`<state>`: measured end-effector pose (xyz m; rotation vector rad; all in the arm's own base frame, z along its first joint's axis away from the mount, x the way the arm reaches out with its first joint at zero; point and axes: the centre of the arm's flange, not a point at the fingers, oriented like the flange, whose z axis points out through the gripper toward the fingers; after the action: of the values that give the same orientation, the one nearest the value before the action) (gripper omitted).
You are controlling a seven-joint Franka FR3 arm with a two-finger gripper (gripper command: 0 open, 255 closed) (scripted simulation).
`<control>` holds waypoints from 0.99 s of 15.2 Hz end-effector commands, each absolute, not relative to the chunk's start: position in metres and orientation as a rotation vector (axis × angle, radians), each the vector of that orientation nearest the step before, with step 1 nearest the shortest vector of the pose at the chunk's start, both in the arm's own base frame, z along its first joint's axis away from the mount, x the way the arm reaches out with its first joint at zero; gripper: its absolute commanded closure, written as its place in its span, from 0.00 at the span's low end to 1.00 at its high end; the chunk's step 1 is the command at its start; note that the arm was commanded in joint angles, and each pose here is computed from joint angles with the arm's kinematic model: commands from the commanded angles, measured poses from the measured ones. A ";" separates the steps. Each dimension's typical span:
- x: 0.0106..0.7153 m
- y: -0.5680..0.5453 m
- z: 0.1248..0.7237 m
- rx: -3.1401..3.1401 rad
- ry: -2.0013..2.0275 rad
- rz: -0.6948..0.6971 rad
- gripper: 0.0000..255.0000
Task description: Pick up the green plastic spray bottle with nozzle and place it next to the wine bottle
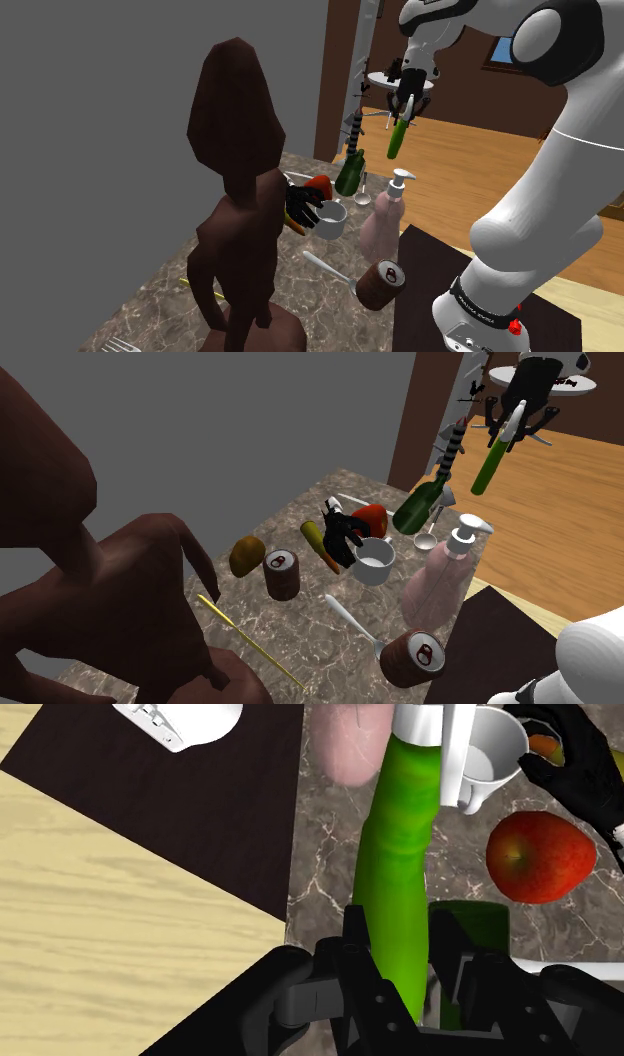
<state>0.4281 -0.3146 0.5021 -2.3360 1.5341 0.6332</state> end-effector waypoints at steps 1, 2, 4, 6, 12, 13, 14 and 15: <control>0.428 -0.314 0.491 -2.336 1.534 0.632 1.00; 0.428 -0.314 0.486 -2.336 1.534 0.632 1.00; 0.428 -0.314 0.475 -2.336 1.534 0.632 1.00; 0.428 -0.314 0.465 -2.336 1.534 0.632 1.00; 0.428 -0.314 0.433 -2.336 1.534 0.632 1.00; 0.428 -0.314 0.428 -2.336 1.534 0.632 1.00; 0.428 -0.314 0.422 -2.336 1.534 0.632 1.00; 0.428 -0.314 0.417 -2.336 1.534 0.632 1.00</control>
<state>0.4284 -0.3128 0.4226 -2.3363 1.5338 0.6332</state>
